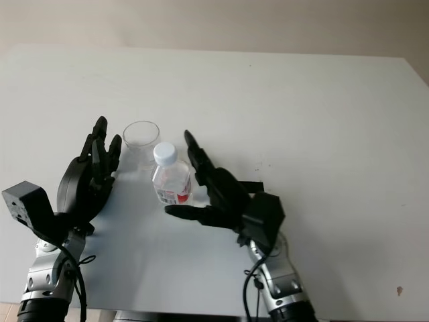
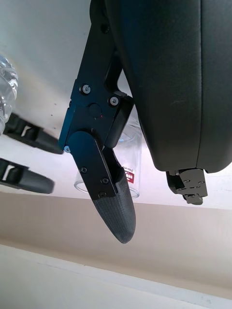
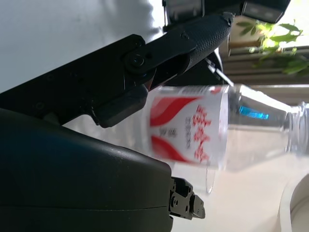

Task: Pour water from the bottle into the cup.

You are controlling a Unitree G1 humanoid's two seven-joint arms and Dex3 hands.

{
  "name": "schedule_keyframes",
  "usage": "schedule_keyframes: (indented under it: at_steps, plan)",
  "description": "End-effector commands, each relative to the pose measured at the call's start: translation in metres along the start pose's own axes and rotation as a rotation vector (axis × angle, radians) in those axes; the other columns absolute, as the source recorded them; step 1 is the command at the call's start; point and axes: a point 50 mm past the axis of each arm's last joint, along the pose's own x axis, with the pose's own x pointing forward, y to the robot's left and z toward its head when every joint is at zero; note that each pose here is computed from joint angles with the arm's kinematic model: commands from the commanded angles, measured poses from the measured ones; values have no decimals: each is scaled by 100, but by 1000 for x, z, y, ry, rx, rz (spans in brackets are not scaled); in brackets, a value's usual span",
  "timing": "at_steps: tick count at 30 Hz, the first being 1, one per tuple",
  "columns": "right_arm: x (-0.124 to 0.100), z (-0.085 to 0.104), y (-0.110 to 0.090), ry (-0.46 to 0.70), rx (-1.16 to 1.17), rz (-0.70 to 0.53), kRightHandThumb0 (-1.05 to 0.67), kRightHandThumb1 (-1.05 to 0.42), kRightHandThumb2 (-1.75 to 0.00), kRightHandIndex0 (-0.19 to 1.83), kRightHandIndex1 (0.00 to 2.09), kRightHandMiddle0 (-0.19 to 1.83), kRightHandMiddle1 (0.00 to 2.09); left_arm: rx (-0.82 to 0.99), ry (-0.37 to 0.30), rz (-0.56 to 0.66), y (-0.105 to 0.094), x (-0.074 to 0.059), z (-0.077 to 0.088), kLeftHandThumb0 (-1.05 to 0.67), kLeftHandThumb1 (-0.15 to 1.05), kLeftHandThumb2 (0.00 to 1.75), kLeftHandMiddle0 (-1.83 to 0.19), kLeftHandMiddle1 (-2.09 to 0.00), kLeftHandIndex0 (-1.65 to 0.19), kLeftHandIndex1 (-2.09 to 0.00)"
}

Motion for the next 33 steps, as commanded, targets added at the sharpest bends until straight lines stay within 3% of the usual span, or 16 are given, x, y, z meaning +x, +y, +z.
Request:
schedule_keyframes:
  at_steps: [1, 11, 17, 19, 20, 23, 25, 28, 29, 30, 32, 33]
  plan:
    - [5, 3, 3, -22, -17, 25, -100, -88, -5, -19, 0, -19, 0, 3, -11, 0, -1, 0, 1, -78, 105, 77, 9, -5, 14, -6]
    - [12, 4, 10, -37, -27, 57, -102, -88, -5, -19, 0, -19, 0, 2, -15, 2, -2, -2, 0, -78, 105, 76, 9, -5, 15, -5]
    - [13, 4, 12, -44, -15, -26, -96, -87, -5, -19, 0, -18, 1, -2, -10, 6, -2, -2, -1, -78, 105, 76, 9, -5, 15, -5]
    - [13, 5, 13, -41, 6, -71, -88, -85, -5, -4, 9, -2, 10, -2, -10, 5, -2, -2, -1, -78, 105, 77, 10, -5, 16, -5]
    - [14, 5, 13, -44, 22, -90, -85, -84, -5, -9, 44, -4, 36, -4, -11, 4, -2, -2, -1, -78, 105, 77, 10, -5, 16, -5]
    - [14, 4, 13, -54, 62, -140, -72, -83, -6, -18, 180, -18, 176, -4, -11, 3, -2, -2, -1, -78, 105, 76, 10, -5, 16, -5]
    - [14, 4, 13, -53, 50, -161, -65, -85, -6, 5, 203, 0, 202, -3, -11, 4, -2, -2, -1, -78, 105, 76, 10, -5, 16, -5]
    - [14, 5, 13, -42, 8, -177, -51, -89, -6, 89, 209, 73, 208, -3, -14, 7, -1, -2, -1, -78, 105, 76, 10, -5, 16, -5]
    - [14, 5, 13, -38, -1, -176, -44, -91, -6, 136, 209, 114, 209, -4, -15, 7, -1, -2, -1, -77, 105, 76, 10, -5, 16, -5]
    - [14, 6, 14, -33, -3, -177, -41, -92, -6, 159, 209, 143, 209, -3, -16, 6, -1, -2, -1, -77, 105, 76, 10, -5, 16, -5]
    - [15, 7, 14, -26, -3, -177, -35, -94, -6, 178, 209, 175, 209, -2, -15, 9, -1, -2, -1, -78, 105, 76, 10, -5, 16, -5]
    - [15, 7, 14, -24, -3, -177, -34, -95, -6, 181, 209, 179, 209, -2, -15, 11, -1, -2, -1, -78, 105, 76, 10, -6, 15, -5]
